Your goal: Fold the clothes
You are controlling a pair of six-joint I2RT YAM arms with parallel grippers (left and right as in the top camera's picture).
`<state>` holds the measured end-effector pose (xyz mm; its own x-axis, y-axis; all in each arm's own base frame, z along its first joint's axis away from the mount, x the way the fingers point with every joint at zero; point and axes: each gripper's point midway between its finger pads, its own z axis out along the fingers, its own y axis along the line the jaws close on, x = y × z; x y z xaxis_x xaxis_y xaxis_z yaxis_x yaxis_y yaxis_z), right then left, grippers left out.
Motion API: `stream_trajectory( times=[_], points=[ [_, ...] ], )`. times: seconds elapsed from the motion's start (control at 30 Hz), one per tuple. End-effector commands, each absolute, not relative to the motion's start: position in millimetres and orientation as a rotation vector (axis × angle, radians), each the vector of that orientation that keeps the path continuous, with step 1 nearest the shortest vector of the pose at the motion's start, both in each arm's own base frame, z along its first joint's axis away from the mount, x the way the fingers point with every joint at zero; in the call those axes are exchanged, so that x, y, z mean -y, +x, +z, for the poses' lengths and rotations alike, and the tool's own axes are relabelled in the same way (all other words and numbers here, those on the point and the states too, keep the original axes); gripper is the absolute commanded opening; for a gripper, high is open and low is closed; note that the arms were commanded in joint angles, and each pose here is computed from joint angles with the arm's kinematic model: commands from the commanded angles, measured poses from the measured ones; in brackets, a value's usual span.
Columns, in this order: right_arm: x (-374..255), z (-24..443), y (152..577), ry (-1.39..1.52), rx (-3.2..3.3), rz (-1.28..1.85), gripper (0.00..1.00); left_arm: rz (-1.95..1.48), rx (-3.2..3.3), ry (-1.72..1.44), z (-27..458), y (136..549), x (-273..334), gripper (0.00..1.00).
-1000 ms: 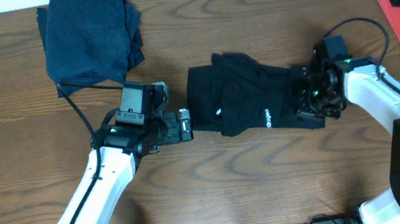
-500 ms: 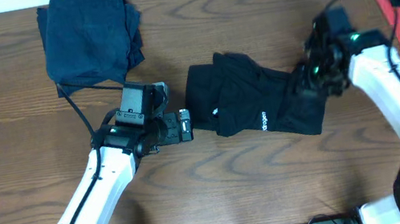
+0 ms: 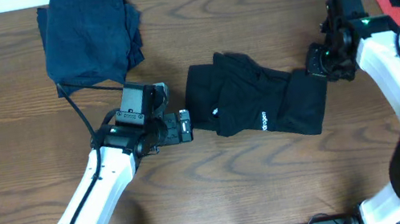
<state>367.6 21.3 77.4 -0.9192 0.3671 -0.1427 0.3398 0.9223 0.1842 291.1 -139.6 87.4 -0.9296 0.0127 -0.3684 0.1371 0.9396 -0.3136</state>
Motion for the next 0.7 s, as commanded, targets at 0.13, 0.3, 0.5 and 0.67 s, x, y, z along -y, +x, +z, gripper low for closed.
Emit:
stream_trajectory(
  times=[0.13, 0.3, 0.5, 0.67],
  points=[
    [-31.1, 24.8, 366.1, 0.587, -3.027, 0.315, 0.01, -0.485, -2.735, 0.118, 87.3, 290.5, 139.7, 0.98],
    [-40.9, -13.1, 373.2, 0.587, -3.063, 0.369, 0.01, -0.485, -2.734, 0.118, 87.3, 290.6, 139.7, 0.98],
    [-63.0, -35.1, 392.6, 0.530, -3.019, 0.508, 0.01, -0.485, -2.735, 0.118, 87.3, 290.5, 139.7, 0.98],
    [-76.5, -28.9, 410.4, 0.468, -2.952, 0.574, 0.01, -0.484, -2.734, 0.118, 87.3, 290.6, 139.6, 0.98]
  ],
)
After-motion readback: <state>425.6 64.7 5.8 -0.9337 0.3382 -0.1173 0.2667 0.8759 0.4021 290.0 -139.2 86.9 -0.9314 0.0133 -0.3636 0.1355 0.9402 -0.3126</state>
